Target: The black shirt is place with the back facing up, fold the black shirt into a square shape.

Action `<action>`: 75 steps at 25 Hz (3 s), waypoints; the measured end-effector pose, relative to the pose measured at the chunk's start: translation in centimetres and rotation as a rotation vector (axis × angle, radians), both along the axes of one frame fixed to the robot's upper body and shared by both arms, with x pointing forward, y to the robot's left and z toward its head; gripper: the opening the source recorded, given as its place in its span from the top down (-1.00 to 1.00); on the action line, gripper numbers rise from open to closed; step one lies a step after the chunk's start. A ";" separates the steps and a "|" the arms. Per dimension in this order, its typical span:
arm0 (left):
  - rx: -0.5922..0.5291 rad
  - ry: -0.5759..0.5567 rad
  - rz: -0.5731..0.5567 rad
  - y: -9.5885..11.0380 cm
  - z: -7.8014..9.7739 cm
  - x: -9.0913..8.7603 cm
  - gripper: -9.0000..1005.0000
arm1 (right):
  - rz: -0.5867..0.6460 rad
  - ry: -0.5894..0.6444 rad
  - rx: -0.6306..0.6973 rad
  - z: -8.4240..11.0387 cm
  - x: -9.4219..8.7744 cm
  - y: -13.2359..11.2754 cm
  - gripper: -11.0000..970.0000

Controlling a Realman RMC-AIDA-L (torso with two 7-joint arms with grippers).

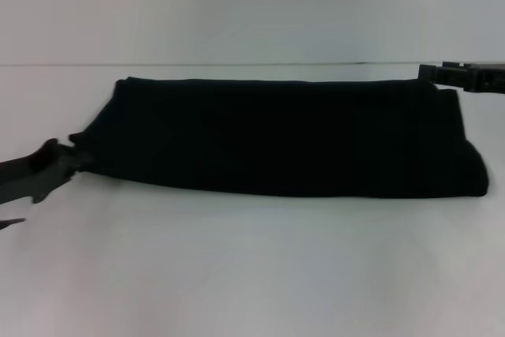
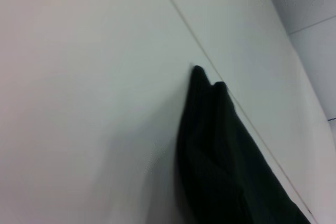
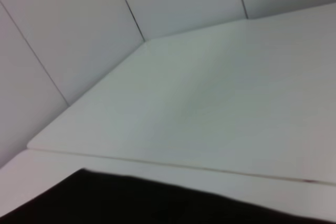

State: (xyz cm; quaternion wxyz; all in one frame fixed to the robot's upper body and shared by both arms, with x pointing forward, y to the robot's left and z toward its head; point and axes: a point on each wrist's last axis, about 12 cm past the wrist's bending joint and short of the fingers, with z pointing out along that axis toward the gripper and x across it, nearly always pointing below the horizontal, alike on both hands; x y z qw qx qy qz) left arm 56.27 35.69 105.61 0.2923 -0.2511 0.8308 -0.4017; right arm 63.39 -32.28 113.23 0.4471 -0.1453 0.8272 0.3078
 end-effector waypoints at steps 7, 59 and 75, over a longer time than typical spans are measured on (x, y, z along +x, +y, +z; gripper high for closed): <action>0.021 -0.055 0.054 4.1 0.4 -3.7 0.92 | -0.036 -0.028 0.034 0.5 0.4 -0.1 -0.35; -0.392 -0.722 -0.419 -21.7 2.7 -0.9 0.10 | -0.218 0.112 -0.032 1.2 -2.1 -7.8 -0.34; 0.112 -0.280 -0.093 -11.2 2.7 8.5 -0.77 | -0.138 0.171 0.053 1.1 -1.1 -4.3 -0.34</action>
